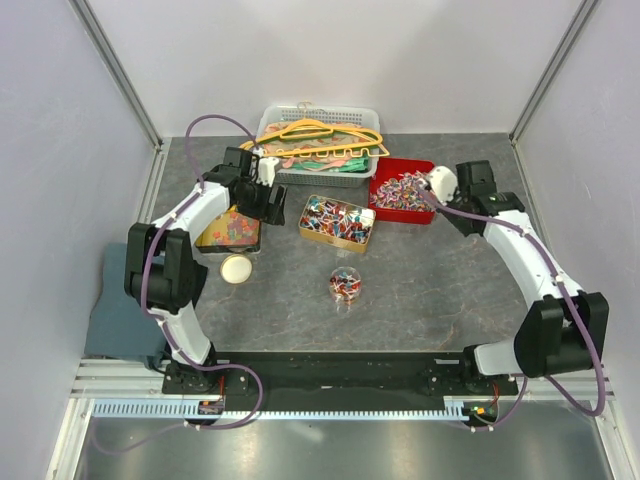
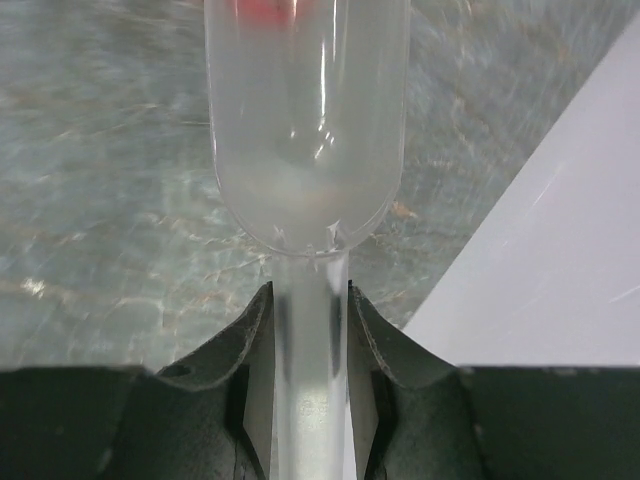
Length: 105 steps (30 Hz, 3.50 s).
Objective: Pack the candies
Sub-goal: Place the spatula at the center of the board, then pick up the bottle lid at the center of the board.
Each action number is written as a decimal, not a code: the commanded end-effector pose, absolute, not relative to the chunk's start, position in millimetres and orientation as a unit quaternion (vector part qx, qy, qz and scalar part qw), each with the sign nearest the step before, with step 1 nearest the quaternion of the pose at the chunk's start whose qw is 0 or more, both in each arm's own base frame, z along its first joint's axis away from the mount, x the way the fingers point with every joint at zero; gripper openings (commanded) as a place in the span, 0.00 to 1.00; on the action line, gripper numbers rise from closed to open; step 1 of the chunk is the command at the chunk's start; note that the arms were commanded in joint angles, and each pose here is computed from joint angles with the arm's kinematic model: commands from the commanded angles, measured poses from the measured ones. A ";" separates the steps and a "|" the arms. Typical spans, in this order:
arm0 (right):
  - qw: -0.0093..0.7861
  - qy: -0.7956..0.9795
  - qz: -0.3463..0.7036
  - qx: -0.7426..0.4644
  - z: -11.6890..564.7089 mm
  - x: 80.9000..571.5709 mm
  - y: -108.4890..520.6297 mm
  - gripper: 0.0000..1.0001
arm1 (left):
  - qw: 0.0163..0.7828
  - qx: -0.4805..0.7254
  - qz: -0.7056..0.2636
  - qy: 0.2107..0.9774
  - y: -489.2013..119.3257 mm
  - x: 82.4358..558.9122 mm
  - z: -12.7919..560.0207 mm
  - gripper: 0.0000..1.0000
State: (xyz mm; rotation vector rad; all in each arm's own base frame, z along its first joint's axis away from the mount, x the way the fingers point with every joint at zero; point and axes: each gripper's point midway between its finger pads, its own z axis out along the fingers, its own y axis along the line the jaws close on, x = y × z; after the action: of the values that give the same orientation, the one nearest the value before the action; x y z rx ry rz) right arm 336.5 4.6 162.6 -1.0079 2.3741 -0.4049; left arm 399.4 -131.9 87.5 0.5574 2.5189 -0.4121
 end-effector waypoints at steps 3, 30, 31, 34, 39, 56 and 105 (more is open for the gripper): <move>0.344 0.897 -0.136 -0.243 144.3 375.9 -34.1 0.00 | 0.326 0.267 -0.168 0.891 -146.1 423.3 118.7 0.88; 0.310 0.937 -0.082 -0.138 73.3 437.0 -54.4 0.35 | 0.246 0.443 -0.071 0.859 -83.2 297.1 75.2 0.94; 0.312 0.937 -0.080 -0.137 75.5 437.4 -53.7 0.36 | 0.240 0.442 -0.070 0.861 -80.9 289.9 68.5 0.94; 0.324 0.933 -0.078 -0.136 87.1 437.6 -52.7 0.41 | 0.241 0.442 -0.071 0.861 -78.1 275.4 64.5 0.94; 0.344 0.926 -0.085 -0.132 110.8 438.0 -56.4 0.47 | 0.250 0.439 -0.062 0.861 -72.5 262.2 63.7 0.92; 0.406 0.904 -0.060 -0.122 188.3 426.3 -42.5 0.51 | 0.251 0.499 -0.049 0.828 -62.1 225.2 75.5 0.83; 0.387 0.813 0.272 -0.340 250.9 345.7 134.2 0.61 | 0.320 0.541 -0.265 0.731 -142.9 206.6 184.1 0.02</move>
State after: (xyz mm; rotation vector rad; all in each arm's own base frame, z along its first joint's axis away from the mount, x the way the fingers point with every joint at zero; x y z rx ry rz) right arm 369.0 95.3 244.4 -0.6792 2.1530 0.4484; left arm 215.4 -107.4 125.1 1.4016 2.1316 -0.4741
